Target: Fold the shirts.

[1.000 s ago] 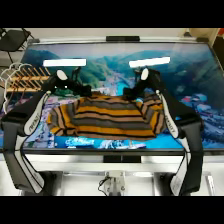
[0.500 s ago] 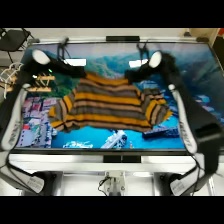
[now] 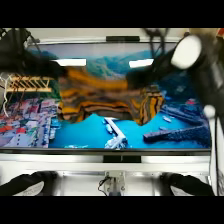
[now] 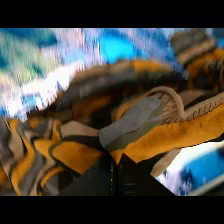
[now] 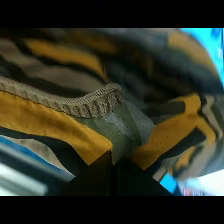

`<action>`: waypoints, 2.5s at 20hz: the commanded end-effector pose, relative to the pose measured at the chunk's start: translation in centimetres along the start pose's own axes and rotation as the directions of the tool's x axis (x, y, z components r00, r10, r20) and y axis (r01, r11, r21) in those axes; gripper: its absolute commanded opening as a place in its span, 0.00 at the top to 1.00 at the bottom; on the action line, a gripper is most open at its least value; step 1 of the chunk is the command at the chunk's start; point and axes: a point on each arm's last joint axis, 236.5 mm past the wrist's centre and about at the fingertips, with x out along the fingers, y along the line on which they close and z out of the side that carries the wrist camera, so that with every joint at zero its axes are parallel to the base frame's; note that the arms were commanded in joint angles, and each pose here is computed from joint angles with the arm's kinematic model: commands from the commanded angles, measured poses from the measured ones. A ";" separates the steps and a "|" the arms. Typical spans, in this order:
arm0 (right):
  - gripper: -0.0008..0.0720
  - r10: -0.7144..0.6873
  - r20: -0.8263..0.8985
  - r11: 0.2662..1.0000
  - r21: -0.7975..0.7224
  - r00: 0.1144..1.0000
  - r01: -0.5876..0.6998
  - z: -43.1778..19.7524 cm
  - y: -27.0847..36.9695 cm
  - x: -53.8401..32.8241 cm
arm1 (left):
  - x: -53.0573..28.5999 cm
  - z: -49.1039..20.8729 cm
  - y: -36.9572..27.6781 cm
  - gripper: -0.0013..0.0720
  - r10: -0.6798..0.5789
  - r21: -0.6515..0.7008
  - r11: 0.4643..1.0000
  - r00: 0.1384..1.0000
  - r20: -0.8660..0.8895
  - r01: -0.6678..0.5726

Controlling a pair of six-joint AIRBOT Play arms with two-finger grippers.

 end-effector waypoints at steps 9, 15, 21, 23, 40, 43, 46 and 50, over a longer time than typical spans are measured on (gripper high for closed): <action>0.30 -0.183 -0.407 0.972 0.062 0.895 0.227 -25.7 1.2 9.1 | 10.6 -32.6 -3.6 0.92 -0.054 -0.258 0.965 0.934 -0.353 -0.042; 0.30 -0.045 -0.259 0.970 0.219 0.965 0.104 -19.2 4.4 7.8 | 11.3 -30.8 -4.2 0.90 -0.074 -0.225 0.974 0.959 -0.274 0.011; 0.30 -0.021 -0.472 0.963 0.226 0.882 0.145 -23.9 5.3 13.5 | 11.3 -30.5 -4.2 0.46 -0.073 -0.171 0.985 0.960 -0.269 0.027; 0.30 0.015 -0.514 0.959 0.249 0.858 0.133 -24.8 6.3 15.2 | 11.2 -30.2 -4.4 0.35 -0.076 -0.171 0.985 0.962 -0.261 0.031; 0.90 -0.031 -0.516 0.908 0.344 0.856 0.240 -24.8 5.2 15.3 | 10.9 -30.4 -4.2 0.35 -0.067 -0.185 0.983 0.957 -0.281 0.015; 0.90 -0.023 -0.405 0.925 0.339 0.914 0.174 -22.5 5.2 12.7 | 9.9 -28.5 -3.6 0.35 -0.052 -0.232 0.973 0.960 -0.276 -0.014; 0.29 -0.050 -0.340 0.902 0.389 0.939 0.189 -21.1 4.4 11.9 | 9.8 -27.2 -2.8 0.63 -0.041 -0.216 0.976 0.968 -0.248 -0.014; 0.28 -0.062 -0.393 0.890 0.393 0.917 0.229 -21.9 4.4 15.9 | 9.7 -28.1 -2.7 0.91 -0.039 -0.195 0.981 0.960 -0.277 -0.017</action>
